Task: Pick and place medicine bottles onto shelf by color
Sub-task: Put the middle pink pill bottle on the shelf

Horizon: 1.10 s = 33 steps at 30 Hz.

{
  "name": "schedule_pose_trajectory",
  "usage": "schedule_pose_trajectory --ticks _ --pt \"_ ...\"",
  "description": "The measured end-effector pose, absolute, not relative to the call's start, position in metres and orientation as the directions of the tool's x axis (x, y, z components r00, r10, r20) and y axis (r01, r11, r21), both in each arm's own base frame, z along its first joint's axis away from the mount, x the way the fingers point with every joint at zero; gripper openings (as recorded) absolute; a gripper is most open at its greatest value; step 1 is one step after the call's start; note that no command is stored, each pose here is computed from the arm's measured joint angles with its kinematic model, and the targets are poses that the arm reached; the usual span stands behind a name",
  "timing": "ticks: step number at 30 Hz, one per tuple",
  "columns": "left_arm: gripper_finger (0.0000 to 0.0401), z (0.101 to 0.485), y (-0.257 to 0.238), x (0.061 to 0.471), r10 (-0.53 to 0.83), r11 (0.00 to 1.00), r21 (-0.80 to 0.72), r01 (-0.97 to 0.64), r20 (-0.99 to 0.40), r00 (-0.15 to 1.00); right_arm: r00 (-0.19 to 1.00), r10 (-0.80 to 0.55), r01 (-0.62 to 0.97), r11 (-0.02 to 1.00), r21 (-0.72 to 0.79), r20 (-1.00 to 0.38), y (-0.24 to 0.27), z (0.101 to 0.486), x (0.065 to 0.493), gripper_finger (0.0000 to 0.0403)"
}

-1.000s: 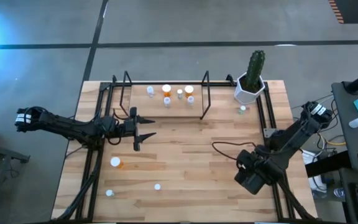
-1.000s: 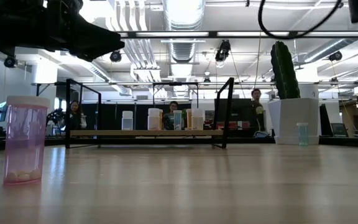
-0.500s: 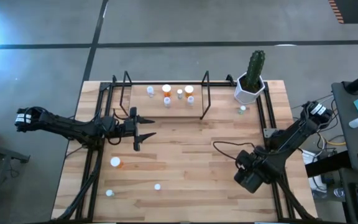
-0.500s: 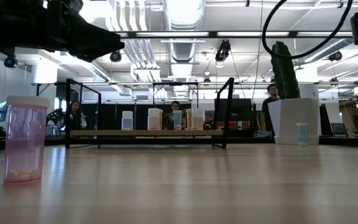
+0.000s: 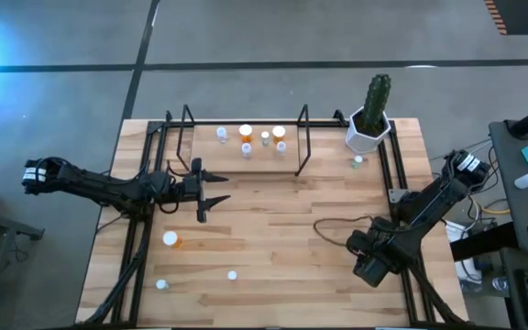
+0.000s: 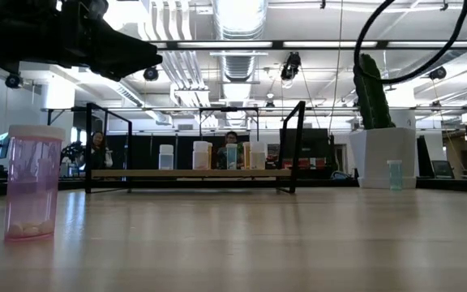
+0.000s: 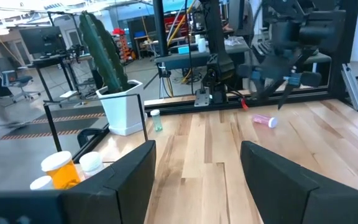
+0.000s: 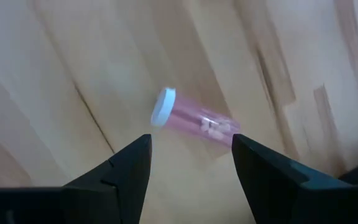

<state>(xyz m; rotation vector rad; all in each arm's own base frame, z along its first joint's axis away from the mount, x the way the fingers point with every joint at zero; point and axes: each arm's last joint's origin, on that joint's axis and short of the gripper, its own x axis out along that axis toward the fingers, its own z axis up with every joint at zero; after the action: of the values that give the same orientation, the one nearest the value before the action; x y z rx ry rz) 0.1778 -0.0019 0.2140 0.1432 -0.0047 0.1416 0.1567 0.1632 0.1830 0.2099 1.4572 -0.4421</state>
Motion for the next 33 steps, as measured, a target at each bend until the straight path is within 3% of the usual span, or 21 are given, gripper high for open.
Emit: schedule_pose_trajectory --ticks 8,16,21,26,33 --pt "0.0218 0.214 -0.002 0.178 0.138 0.98 0.143 -0.139 0.014 0.99 -0.056 -0.278 0.098 0.954 -0.283 -0.959 0.171 0.147 0.165 0.0215" --pt "0.0218 0.214 -0.002 0.178 0.135 0.979 0.154 -0.136 0.014 0.991 -0.112 -0.324 -0.067 0.946 -0.318 -0.939 0.181 0.133 0.183 0.0215" --pt "0.0218 0.214 -0.002 0.178 0.136 0.979 0.154 -0.136 0.014 0.991 -0.129 -0.291 -0.072 0.956 -0.283 -0.948 0.18 0.134 0.199 0.0204" --pt "0.0218 0.213 -0.002 0.178 0.136 0.978 0.155 -0.136 0.009 0.991 -0.147 -0.22 0.003 0.975 -0.222 -0.964 0.17 0.137 0.206 0.0153" --pt "0.0218 0.213 -0.002 0.178 0.137 0.978 0.155 -0.136 0.008 0.991 0.001 -0.137 0.046 0.99 -0.137 -0.991 0.165 0.16 0.211 0.0084"
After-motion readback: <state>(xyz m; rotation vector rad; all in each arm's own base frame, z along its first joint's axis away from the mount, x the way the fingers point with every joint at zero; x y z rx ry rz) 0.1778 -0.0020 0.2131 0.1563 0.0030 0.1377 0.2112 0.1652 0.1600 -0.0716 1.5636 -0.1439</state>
